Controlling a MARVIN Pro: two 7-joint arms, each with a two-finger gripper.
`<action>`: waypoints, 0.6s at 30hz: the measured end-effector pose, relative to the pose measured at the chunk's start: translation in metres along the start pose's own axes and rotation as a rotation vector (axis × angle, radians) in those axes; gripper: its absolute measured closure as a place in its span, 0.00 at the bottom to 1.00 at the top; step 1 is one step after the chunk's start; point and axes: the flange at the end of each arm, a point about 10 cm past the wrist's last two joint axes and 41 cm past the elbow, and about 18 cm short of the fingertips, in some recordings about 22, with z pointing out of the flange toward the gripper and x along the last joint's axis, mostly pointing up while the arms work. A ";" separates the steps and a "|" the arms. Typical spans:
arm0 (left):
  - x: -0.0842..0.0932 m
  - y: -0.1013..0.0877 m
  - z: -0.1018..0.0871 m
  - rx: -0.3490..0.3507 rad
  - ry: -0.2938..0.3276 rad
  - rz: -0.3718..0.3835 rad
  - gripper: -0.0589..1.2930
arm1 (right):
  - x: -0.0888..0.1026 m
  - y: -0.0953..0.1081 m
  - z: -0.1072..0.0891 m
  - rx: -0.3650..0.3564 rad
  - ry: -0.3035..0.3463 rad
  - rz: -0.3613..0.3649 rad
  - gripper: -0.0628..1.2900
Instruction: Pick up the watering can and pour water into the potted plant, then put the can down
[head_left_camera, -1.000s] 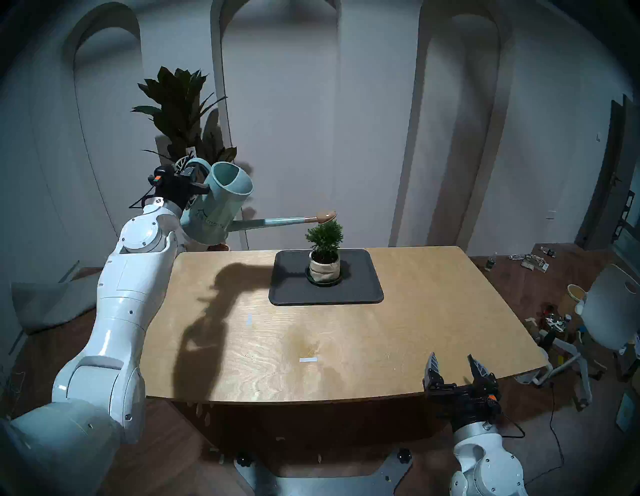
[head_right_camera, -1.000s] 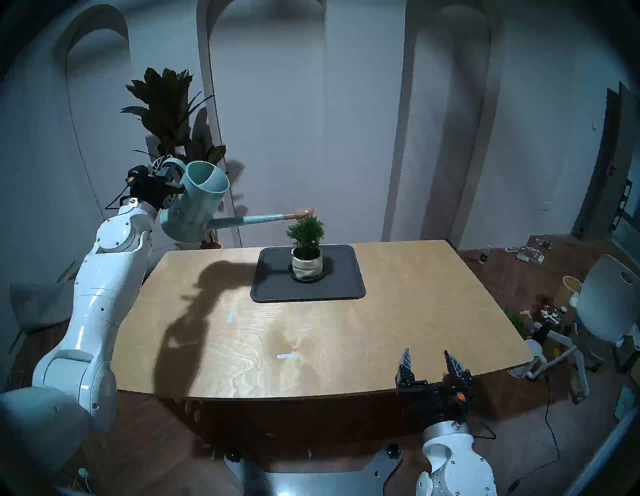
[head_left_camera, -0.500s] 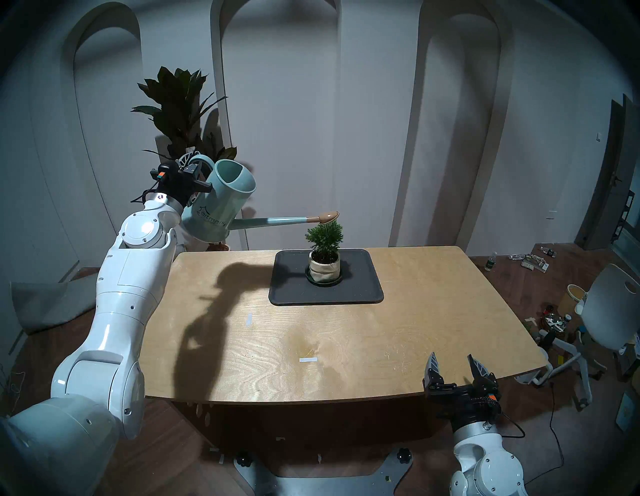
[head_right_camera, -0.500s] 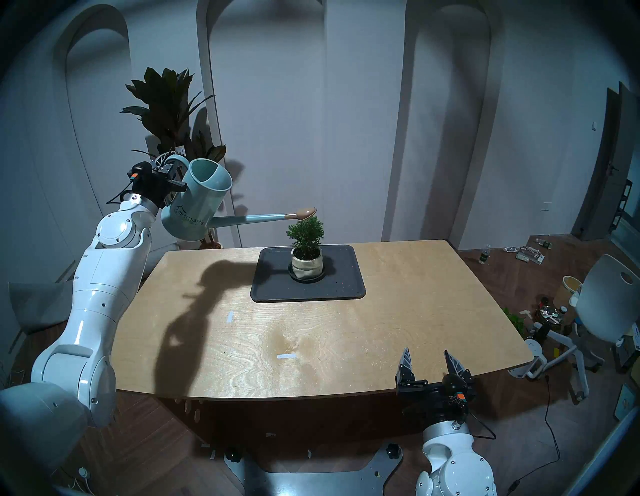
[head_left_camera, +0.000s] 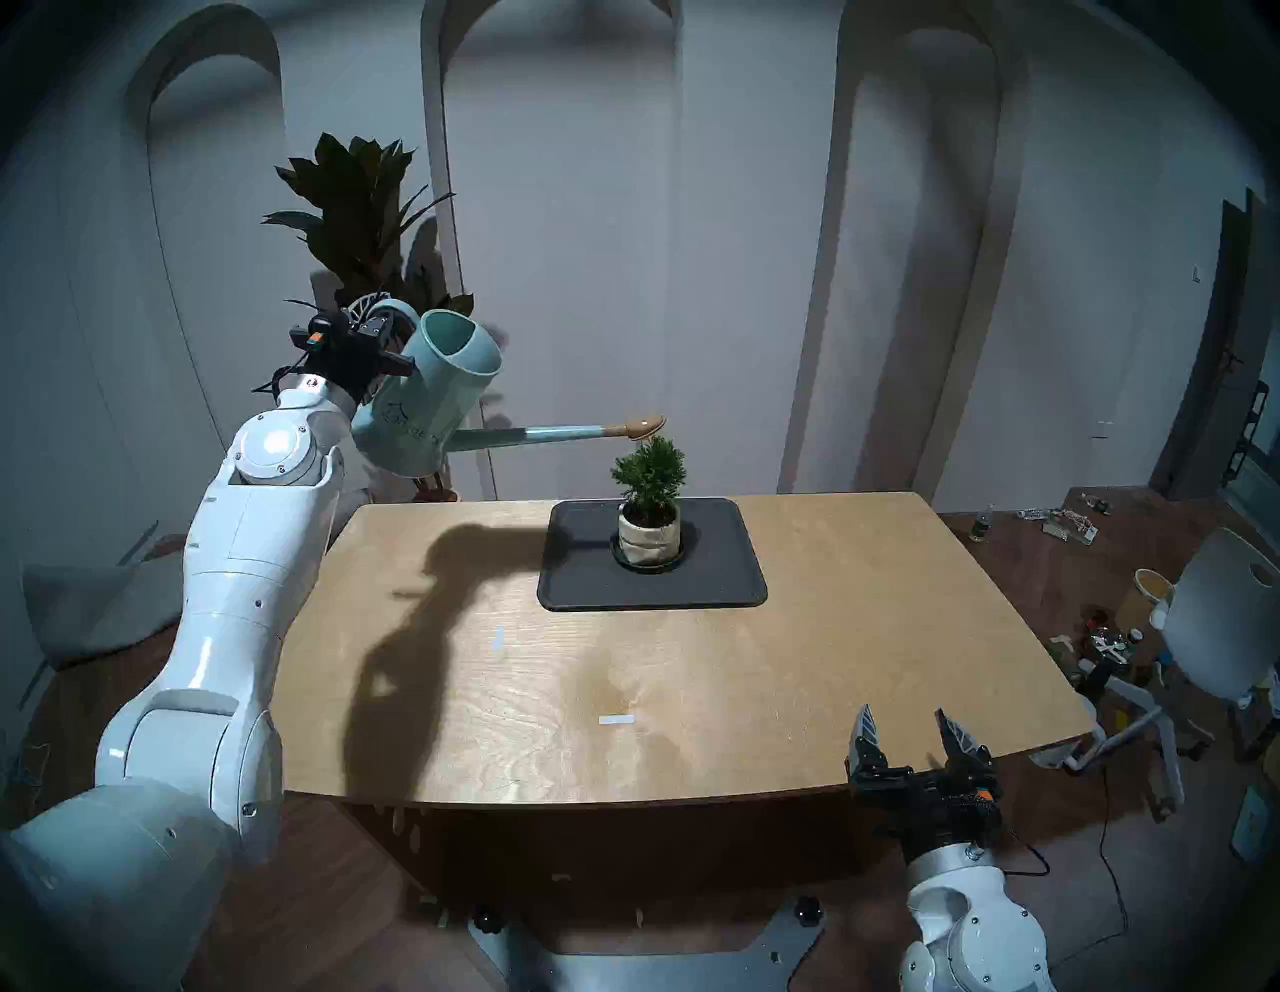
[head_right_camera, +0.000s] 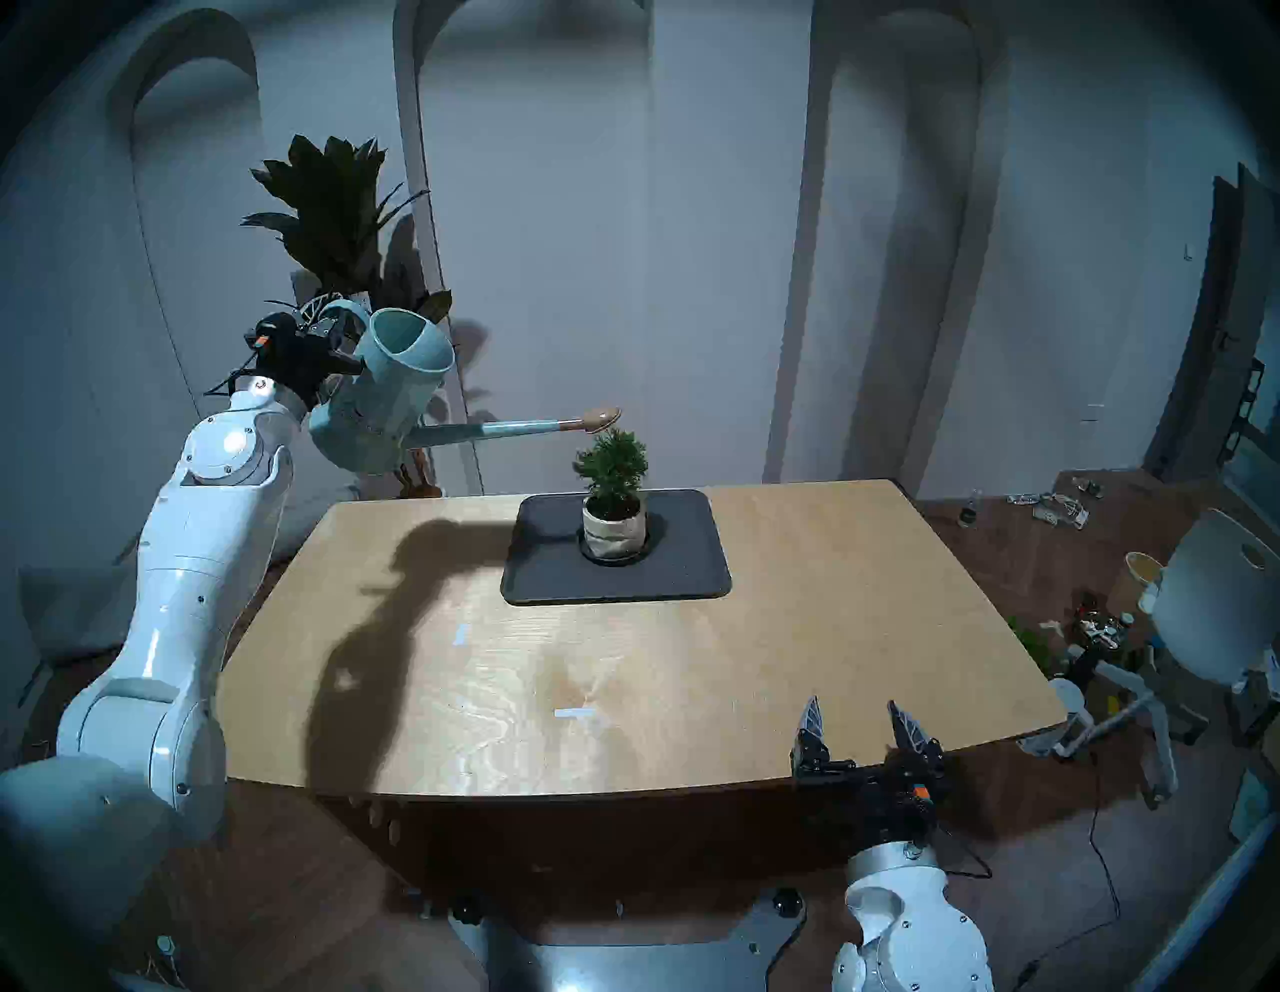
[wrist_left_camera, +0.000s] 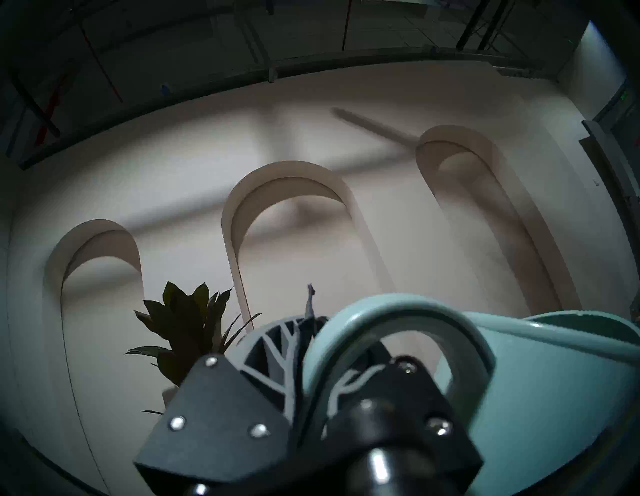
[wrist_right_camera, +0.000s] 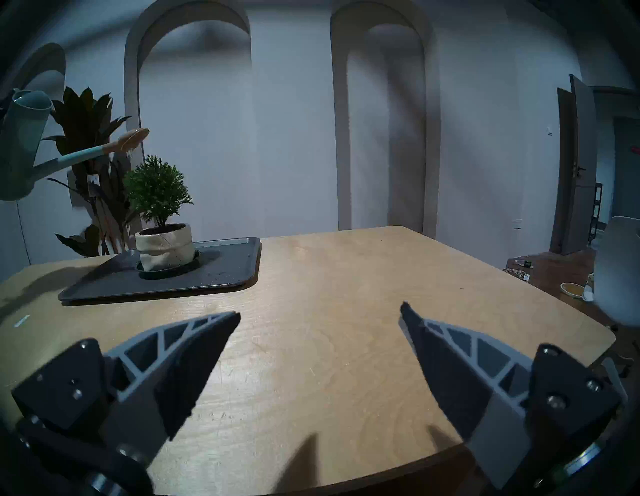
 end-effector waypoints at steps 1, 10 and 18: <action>0.000 0.000 0.000 0.001 -0.002 0.001 0.88 | 0.000 0.000 0.000 0.000 0.000 0.000 0.03; 0.001 -0.003 0.004 0.011 -0.008 0.009 0.89 | 0.000 0.000 0.000 0.000 0.000 0.000 0.03; 0.006 -0.003 0.009 0.018 -0.001 0.005 0.89 | 0.000 0.000 0.000 0.001 0.000 0.000 0.03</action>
